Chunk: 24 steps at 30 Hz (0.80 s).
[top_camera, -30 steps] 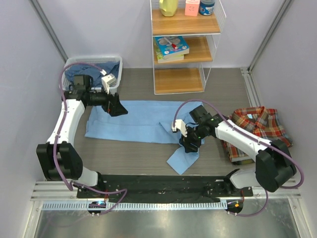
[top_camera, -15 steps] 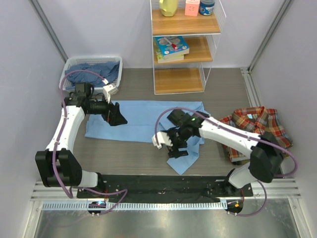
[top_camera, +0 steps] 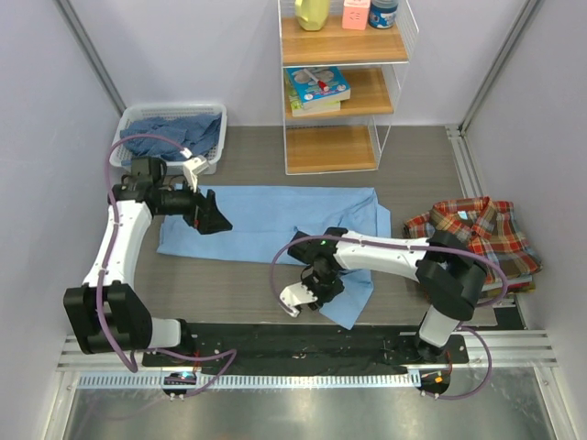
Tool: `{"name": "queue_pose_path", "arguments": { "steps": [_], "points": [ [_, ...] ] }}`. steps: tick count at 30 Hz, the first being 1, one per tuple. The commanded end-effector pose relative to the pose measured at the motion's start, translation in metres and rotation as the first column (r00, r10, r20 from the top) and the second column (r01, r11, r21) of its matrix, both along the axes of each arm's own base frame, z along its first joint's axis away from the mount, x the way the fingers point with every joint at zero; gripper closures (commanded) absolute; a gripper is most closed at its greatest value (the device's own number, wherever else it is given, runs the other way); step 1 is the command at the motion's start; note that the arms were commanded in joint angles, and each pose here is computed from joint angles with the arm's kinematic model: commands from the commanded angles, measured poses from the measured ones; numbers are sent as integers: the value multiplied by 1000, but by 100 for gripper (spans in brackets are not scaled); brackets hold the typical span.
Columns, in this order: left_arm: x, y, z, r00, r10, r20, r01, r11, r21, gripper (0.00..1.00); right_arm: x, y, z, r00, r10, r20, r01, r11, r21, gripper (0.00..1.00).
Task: Fold and stack the long sleeve shirts
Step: Fold the shirt
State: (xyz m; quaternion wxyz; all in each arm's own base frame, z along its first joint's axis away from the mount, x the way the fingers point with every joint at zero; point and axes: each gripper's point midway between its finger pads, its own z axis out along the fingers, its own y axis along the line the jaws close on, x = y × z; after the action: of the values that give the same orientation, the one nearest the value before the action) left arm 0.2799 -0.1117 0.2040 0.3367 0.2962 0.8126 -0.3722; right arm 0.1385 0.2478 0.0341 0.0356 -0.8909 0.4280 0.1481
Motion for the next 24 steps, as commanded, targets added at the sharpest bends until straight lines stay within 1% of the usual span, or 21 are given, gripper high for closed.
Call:
{"name": "queue_pose_path", "arguments": {
  "steps": [1,2,3,4,5,6,7,8,9,10,11,12,13,14,15,16,17,19,20,23,24],
  "points": [
    [1,-2,19,999,5,50,-3,999,-44,0,11,14,15,999,-7,40,6,999,35,85],
    [-2,-2,20,999,-1,50,3,999,-42,0,14,22,24,999,-26,40,23,997,69,98],
    [-4,-2,22,998,-8,60,10,999,-37,0,33,33,45,995,-89,52,81,986,146,99],
    [-5,-3,25,995,-24,93,27,999,-28,0,41,41,65,987,-152,40,141,968,210,99],
    [-10,-3,26,996,-30,88,32,999,-27,0,48,49,84,980,-199,-5,192,941,279,99],
    [-12,-5,30,993,-52,111,55,998,-24,0,79,57,116,959,-283,4,261,888,378,99],
    [-18,-10,35,987,-85,135,89,996,-27,0,90,60,138,930,-365,-45,348,834,429,99],
    [-23,-14,38,984,-107,144,113,993,-31,0,102,62,156,908,-413,-72,395,785,477,99],
    [-29,-24,39,978,-144,151,151,988,-38,0,127,63,184,883,-459,-101,429,700,570,99],
    [-36,-31,47,967,-170,188,185,981,-61,0,136,63,198,863,-490,-125,457,650,607,99],
    [-37,-34,48,973,-155,172,171,982,-85,0,141,61,214,829,-535,-163,502,583,638,99],
    [-33,-52,54,945,-203,256,230,970,-80,0,151,64,227,824,-539,-173,490,527,694,99],
    [-35,-56,49,949,-190,252,216,973,-81,0,159,60,235,811,-557,-179,495,491,717,99],
    [-31,-62,53,959,-160,233,190,975,-113,0,160,61,245,812,-556,-177,477,457,751,99],
    [-22,-72,62,943,-160,293,204,971,-126,0,161,60,250,814,-554,-172,465,446,765,99],
    [-15,-75,65,943,-150,298,197,971,-134,0,160,61,255,819,-548,-169,454,439,775,99],
    [-11,-80,70,954,-133,268,181,970,-162,0,159,60,261,823,-545,-162,440,430,789,99],
    [2,-89,90,948,-118,296,177,968,-181,0,161,59,268,818,-553,-156,432,412,802,99],
    [11,-93,86,971,-91,222,137,969,-205,0,160,59,275,818,-555,-149,417,395,818,99],
    [12,-107,92,987,-109,122,137,956,-259,0,167,56,284,792,-595,-137,402,339,851,99],
    [8,-110,93,993,-104,62,117,952,-282,0,167,54,288,786,-602,-138,400,327,856,99]
  ]
}}
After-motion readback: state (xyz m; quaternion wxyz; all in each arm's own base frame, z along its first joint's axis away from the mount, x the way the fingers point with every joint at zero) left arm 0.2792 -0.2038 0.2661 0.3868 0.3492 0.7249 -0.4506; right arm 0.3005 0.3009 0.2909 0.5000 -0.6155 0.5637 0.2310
